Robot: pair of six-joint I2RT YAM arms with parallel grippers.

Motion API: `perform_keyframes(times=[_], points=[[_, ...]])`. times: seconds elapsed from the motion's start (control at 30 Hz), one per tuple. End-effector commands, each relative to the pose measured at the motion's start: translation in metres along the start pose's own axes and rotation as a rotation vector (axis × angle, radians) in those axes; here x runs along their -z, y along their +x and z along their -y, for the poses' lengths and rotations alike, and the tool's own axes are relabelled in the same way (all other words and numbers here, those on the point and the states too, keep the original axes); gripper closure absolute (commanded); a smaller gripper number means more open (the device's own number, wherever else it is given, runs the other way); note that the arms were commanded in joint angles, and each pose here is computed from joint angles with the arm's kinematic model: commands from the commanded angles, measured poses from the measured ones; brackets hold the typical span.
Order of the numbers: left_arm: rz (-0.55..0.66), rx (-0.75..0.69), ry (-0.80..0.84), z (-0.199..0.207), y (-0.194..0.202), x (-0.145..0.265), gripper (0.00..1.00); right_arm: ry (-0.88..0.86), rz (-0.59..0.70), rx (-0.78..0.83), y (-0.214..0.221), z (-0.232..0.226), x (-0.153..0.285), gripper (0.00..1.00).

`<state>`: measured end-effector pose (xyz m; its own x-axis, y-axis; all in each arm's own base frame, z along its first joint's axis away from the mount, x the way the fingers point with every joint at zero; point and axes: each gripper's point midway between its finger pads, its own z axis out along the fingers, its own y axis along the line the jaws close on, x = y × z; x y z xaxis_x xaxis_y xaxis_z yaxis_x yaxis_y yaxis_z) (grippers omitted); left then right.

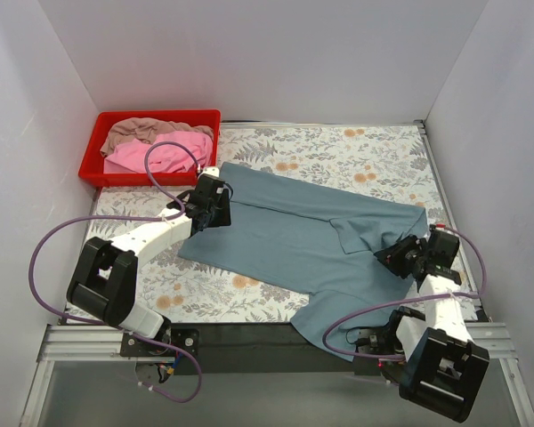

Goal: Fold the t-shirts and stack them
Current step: Fold the tshirt

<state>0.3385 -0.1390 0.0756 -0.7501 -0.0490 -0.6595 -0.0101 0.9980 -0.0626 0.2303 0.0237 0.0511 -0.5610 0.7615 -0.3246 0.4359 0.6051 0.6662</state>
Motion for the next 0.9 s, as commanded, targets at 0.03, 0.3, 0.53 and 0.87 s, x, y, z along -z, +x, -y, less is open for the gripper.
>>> perform_keyframes(times=[0.03,0.3,0.53,0.87], points=[[0.021,-0.003,0.02,0.006,-0.013,0.004,0.47,0.023,-0.034,0.038,0.011,0.003,0.005,0.65],[0.012,-0.005,0.023,0.007,-0.011,0.002,0.47,0.08,0.072,0.428,-0.021,-0.036,0.023,0.54],[0.004,-0.008,0.011,0.005,-0.009,0.0,0.47,0.085,-0.011,0.743,0.009,-0.073,0.003,0.55],[0.013,-0.008,0.001,0.003,-0.011,0.002,0.47,0.189,-0.155,0.921,0.046,-0.072,-0.038,0.55]])
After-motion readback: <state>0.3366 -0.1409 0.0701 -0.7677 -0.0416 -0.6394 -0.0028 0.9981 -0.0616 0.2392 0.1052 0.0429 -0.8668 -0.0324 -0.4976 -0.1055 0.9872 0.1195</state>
